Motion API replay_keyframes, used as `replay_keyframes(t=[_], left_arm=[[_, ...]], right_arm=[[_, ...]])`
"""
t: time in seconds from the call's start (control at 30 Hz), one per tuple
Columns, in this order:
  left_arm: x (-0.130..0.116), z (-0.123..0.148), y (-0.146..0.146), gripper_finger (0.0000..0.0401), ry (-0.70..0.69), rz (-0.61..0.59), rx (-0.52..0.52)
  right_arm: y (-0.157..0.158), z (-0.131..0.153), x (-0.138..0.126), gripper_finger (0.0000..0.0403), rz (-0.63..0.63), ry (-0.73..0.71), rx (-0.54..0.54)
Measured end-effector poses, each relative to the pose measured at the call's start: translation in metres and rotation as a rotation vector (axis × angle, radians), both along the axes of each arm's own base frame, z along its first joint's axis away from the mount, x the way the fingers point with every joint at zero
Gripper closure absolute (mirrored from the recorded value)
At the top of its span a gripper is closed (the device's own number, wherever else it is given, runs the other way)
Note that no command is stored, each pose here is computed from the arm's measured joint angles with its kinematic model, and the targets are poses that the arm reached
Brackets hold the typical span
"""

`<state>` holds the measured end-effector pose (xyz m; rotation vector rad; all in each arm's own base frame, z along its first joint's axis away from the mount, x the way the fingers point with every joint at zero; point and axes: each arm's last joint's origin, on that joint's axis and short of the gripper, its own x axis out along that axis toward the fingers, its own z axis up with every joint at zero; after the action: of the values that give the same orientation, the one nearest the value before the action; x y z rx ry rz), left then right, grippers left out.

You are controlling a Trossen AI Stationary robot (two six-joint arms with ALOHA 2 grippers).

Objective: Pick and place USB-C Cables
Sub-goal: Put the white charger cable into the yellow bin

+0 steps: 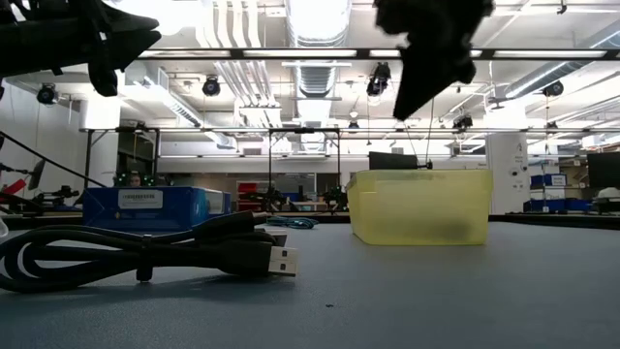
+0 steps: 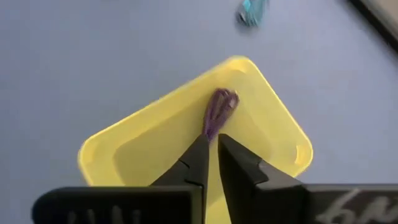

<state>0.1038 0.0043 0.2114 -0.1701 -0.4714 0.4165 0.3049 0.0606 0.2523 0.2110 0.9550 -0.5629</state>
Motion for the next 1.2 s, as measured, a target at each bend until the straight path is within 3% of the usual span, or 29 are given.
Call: replay_keyframes(t=[0.17,0.5,0.7,1.2], left_arm=[[0.0,0.0,0.0,0.0306,-0.007,-0.012,-0.022],[0.011,-0.009,-0.002,0.0306,-0.03,-0.139,-0.248],[0.024,-0.009,-0.003,0.0306,0.007,-0.164,-0.328],[0.068,0.013,-0.008,0.0306,0.028,-0.169,-0.352]], right_arm=[[0.009,-0.003,-0.027,0.0393,0.145,-0.155,-0.057],[-0.02,-0.023,-0.071,0.0394,0.358,-0.463,-0.097],[-0.04,-0.032,-0.089,0.0394,0.369,-0.565,-0.133],[-0.051,-0.043,-0.131,0.0394,0.447,-0.812,-0.335]])
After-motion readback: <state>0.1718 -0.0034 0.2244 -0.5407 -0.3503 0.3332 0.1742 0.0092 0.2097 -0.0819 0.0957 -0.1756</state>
